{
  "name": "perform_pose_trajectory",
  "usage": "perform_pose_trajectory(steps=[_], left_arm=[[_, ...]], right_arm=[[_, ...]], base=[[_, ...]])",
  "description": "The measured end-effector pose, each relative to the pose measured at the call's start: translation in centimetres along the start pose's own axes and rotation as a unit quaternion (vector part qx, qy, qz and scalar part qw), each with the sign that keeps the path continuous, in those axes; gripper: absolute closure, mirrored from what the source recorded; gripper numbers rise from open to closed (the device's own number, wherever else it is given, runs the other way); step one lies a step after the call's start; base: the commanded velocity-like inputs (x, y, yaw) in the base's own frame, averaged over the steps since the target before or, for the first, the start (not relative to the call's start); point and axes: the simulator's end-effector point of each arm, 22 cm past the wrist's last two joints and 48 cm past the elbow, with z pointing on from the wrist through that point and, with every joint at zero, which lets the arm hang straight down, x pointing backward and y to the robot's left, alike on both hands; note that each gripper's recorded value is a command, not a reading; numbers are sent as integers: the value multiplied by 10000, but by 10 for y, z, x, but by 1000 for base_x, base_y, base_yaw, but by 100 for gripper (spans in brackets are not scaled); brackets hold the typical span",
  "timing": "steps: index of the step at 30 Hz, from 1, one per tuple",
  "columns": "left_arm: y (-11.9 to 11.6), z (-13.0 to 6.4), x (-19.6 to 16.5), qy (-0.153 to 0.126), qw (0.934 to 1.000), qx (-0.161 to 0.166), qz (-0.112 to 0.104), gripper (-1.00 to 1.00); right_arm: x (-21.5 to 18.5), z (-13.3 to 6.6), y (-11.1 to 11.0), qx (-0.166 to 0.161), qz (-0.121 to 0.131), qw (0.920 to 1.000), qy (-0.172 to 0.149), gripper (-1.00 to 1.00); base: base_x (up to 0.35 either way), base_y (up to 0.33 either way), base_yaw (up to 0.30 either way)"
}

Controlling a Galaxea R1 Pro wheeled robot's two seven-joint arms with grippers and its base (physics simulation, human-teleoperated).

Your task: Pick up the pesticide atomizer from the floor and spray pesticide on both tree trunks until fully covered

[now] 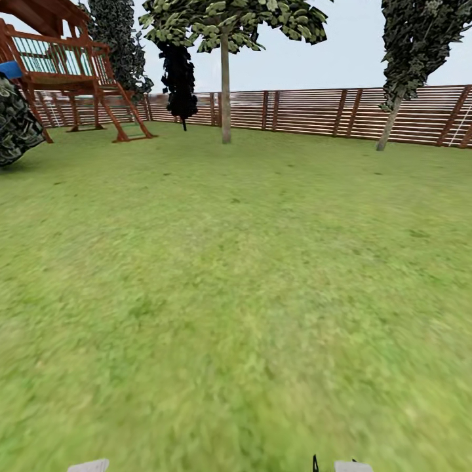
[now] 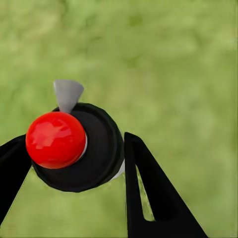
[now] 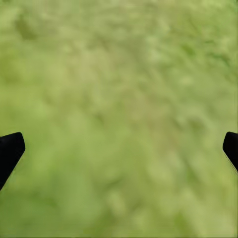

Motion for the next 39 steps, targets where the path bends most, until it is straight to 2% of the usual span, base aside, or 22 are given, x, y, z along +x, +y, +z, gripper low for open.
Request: perform_pose_trajectory(steps=[39], left_arm=[[0,0,0,3,10000,0,0,100]], right_arm=[[0,0,0,0,-1,10000,2,-100]], base=[[339,0,0]])
